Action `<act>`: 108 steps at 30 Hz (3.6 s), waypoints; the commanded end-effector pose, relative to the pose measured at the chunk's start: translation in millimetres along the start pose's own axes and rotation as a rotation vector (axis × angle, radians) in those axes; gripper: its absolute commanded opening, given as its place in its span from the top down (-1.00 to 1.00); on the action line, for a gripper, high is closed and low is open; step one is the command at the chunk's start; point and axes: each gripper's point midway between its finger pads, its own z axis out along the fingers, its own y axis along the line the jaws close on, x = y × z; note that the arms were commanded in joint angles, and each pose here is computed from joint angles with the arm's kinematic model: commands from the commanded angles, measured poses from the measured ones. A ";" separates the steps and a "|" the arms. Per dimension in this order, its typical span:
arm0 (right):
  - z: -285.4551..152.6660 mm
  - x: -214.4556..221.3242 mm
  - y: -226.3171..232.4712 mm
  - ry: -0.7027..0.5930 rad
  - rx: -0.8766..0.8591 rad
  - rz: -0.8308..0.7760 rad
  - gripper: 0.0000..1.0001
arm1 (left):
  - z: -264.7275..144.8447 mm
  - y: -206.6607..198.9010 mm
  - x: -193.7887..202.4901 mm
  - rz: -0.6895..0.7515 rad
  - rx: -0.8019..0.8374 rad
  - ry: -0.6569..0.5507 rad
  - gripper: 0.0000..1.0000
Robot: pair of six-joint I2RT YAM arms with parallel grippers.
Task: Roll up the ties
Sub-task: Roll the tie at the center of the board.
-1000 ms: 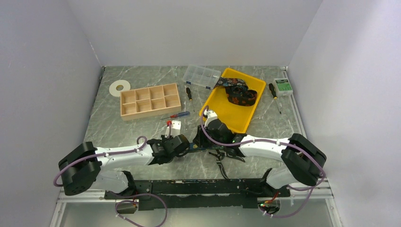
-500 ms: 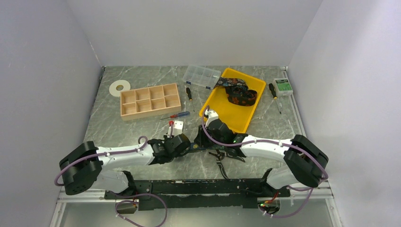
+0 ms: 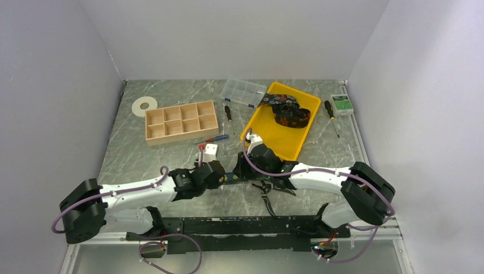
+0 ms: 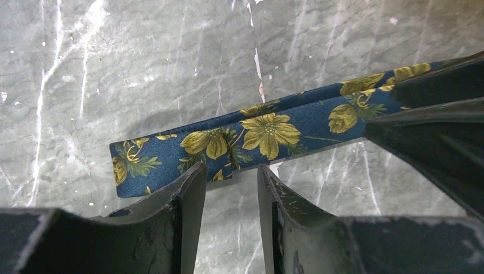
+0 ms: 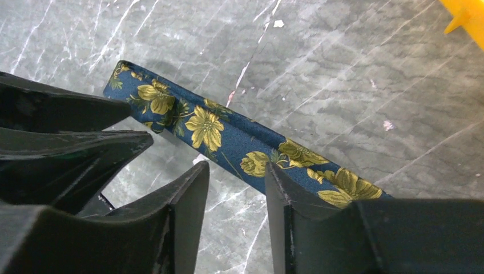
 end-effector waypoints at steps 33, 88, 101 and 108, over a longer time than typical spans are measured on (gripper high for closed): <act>81.3 14.4 82.8 0.228 -0.217 0.114 0.27 | -16.5 79.0 -5.0 -0.609 0.140 -0.100 -0.26; 78.5 73.8 37.6 0.255 -0.069 -0.045 0.52 | 19.2 90.6 19.3 -0.629 0.002 0.034 -0.02; 80.4 74.8 37.2 0.256 -0.071 -0.033 0.53 | 10.6 74.2 12.5 -0.567 0.131 0.016 0.66; 92.4 73.7 47.0 0.265 -0.099 -0.012 0.55 | 4.1 64.0 -1.5 -0.514 0.177 0.019 0.88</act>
